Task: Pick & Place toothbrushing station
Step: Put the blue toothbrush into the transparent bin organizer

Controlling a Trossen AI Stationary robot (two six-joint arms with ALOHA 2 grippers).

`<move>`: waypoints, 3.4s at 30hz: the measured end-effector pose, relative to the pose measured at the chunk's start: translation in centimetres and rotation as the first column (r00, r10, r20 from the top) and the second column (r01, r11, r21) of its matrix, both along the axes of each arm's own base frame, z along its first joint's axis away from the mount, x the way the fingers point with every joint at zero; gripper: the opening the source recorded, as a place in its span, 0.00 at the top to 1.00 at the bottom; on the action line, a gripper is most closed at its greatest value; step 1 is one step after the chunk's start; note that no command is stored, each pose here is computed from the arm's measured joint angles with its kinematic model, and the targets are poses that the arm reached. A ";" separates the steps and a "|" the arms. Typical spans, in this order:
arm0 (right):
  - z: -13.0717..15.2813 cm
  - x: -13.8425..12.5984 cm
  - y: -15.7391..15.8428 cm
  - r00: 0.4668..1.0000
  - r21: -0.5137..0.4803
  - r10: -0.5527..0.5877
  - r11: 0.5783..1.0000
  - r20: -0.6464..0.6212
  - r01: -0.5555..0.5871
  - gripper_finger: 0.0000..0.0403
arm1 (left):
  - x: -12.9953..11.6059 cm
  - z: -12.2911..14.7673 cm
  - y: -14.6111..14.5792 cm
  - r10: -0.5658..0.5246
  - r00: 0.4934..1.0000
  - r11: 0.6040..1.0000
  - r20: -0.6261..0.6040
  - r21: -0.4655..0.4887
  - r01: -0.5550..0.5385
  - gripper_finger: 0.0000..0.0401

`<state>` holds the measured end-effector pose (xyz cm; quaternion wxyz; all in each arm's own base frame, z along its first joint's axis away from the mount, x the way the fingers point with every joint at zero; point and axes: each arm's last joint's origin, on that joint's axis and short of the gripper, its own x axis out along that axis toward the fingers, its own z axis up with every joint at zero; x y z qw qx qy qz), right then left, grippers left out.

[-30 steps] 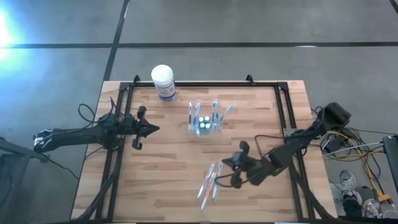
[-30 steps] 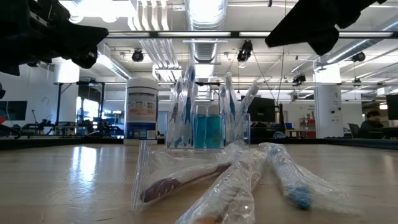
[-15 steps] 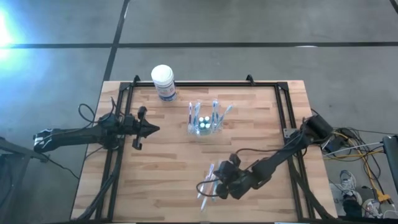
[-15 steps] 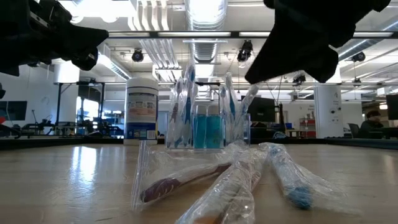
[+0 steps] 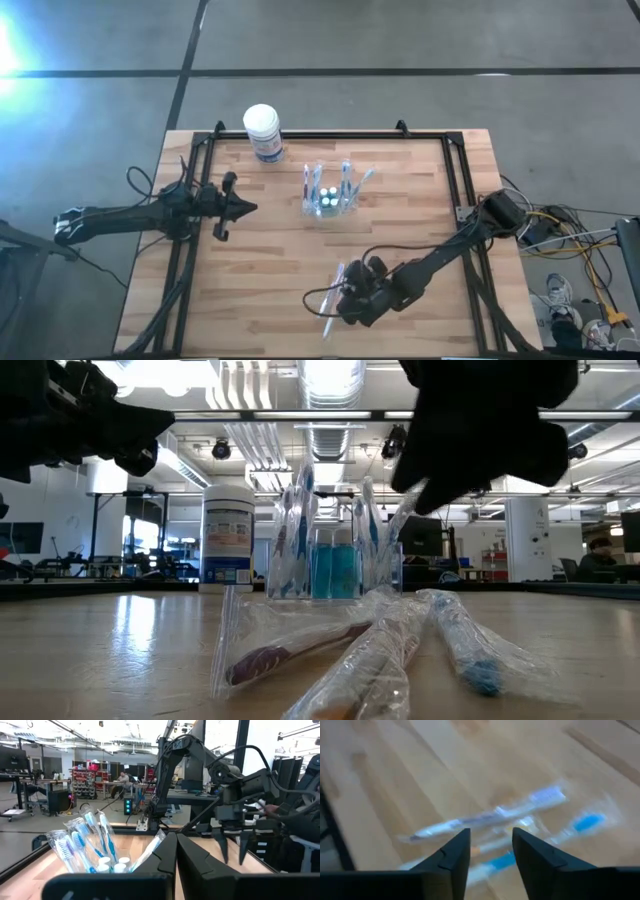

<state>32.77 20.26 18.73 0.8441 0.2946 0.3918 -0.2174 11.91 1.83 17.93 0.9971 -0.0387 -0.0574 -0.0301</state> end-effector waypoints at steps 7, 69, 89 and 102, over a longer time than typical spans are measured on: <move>-0.2 -1.1 -0.5 0.979 0.046 -0.159 0.985 -0.131 0.166 0.55 | 0.0 -0.4 0.0 -0.004 0.999 1.000 -0.036 -0.007 0.004 0.97; -5.4 1.0 -3.9 0.904 -0.055 -0.107 0.994 -0.414 0.093 0.69 | 0.1 -1.3 0.0 -0.011 0.991 0.998 -0.131 -0.057 0.004 0.97; 0.2 -0.8 -3.1 0.937 -0.202 0.153 0.953 -0.315 -0.224 0.98 | 0.1 -1.2 0.0 -0.011 0.992 0.999 -0.122 -0.054 0.004 0.97; 7.4 -5.6 -0.7 0.900 -0.574 0.435 0.732 -0.019 -0.366 0.98 | 0.1 -1.1 0.0 -0.004 0.993 0.999 -0.118 -0.055 -0.003 0.97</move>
